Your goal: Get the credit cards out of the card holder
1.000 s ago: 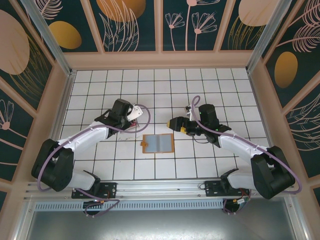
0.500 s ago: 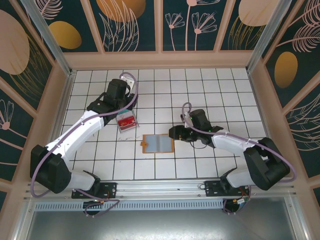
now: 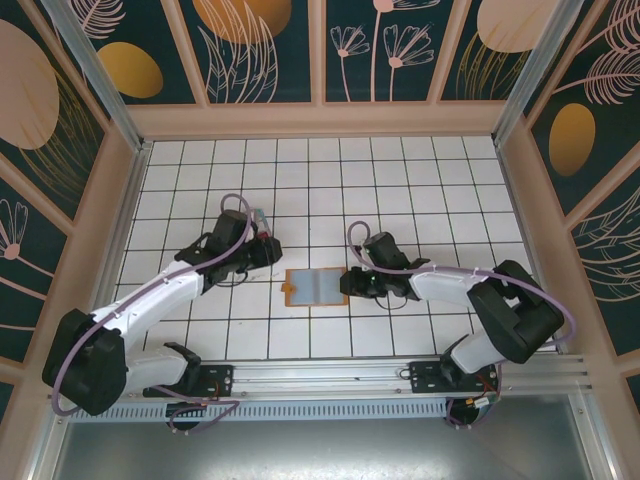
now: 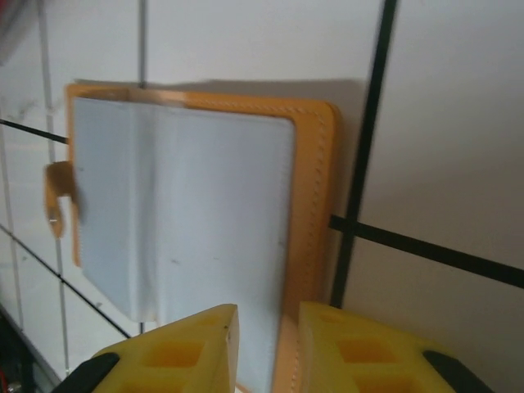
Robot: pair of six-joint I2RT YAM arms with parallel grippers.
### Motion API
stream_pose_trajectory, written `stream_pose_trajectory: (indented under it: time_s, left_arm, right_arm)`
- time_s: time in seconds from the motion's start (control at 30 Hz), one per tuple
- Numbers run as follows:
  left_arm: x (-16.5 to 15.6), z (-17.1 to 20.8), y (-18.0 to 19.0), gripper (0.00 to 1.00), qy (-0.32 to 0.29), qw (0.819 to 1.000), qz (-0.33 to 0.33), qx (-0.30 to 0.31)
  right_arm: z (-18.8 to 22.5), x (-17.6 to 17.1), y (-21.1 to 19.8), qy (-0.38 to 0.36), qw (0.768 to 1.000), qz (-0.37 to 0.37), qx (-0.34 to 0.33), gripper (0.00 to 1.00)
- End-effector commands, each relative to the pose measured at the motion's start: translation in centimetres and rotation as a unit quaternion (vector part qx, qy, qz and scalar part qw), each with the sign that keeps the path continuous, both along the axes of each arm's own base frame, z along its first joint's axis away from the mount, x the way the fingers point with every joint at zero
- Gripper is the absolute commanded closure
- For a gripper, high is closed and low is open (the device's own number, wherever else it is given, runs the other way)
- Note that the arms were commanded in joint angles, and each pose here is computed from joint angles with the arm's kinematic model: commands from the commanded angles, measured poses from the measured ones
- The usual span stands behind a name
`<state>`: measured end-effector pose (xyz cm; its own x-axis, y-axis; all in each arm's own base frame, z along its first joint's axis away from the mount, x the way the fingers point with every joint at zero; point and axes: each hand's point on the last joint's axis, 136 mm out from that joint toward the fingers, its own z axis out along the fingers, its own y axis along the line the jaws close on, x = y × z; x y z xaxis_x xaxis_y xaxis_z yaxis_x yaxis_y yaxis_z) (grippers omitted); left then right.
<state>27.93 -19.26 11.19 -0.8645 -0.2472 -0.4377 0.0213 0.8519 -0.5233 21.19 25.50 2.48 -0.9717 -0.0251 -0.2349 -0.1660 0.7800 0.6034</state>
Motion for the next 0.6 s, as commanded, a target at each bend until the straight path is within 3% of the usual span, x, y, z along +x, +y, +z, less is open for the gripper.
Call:
stream_pose_trajectory:
  time_s: [0.0,0.27,0.57]
  left_arm:
    - [-0.7,0.2,-2.2,0.53,0.013,0.998,0.008,-0.060]
    - [-1.8,-4.0,-4.9,0.54,0.064,0.997,-0.016,-0.036]
    - [-2.1,-6.1,-6.1,0.54,0.091,0.995,-0.034,-0.020]
  right_arm:
    - [-1.3,-0.4,-0.3,0.010,1.000,-0.008,-0.017,0.78]
    - [-1.6,-0.5,-0.4,0.011,1.000,-0.010,-0.025,0.80]
    - [-1.6,-0.5,-0.6,0.009,0.999,-0.011,-0.028,0.82]
